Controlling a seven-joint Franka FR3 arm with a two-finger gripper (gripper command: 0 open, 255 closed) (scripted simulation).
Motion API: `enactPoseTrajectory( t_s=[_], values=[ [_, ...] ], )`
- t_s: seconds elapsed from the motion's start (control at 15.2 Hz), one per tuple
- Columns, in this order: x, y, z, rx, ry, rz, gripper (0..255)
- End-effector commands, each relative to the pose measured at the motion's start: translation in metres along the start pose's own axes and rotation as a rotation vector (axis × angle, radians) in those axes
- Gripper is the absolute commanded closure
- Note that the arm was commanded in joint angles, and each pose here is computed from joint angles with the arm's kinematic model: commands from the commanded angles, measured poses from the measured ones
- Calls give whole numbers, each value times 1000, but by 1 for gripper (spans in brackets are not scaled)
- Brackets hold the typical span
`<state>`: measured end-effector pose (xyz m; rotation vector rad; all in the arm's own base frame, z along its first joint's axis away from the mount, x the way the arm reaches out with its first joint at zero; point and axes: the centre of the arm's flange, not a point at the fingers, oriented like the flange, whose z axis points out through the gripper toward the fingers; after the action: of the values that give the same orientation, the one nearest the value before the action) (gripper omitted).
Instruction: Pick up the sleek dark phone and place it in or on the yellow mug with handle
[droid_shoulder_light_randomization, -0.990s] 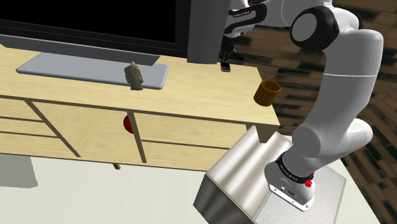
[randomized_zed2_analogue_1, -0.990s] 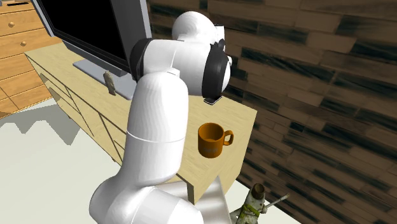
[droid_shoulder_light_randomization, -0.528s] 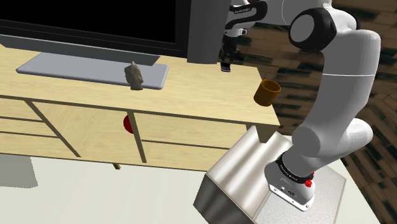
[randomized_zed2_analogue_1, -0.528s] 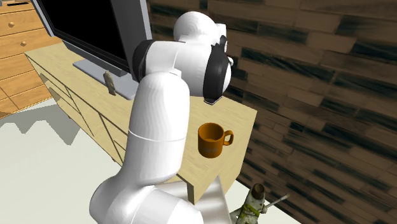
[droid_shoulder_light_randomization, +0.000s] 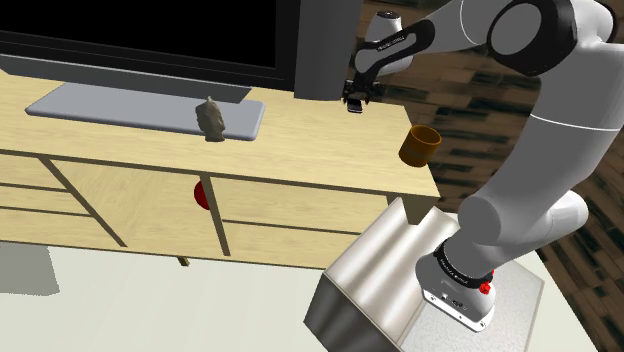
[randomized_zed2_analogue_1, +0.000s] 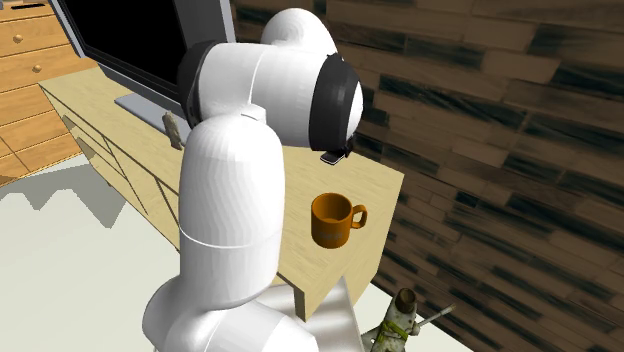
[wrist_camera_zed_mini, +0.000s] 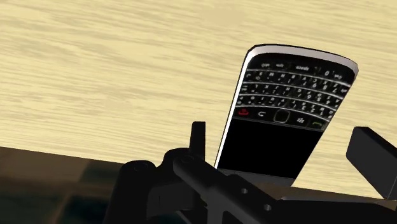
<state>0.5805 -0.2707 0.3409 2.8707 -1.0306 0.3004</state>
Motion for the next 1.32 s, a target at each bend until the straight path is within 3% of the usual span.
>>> enactPoseTrajectory(
  t_s=[0.0,0.59,0.66,1.25],
  values=[
    [-1,-1,11,1,5,-3,0],
    [-1,-1,14,1,4,-3,0],
    [-1,-1,14,1,4,-3,255],
    [-1,-1,14,1,5,-3,255]
  ],
)
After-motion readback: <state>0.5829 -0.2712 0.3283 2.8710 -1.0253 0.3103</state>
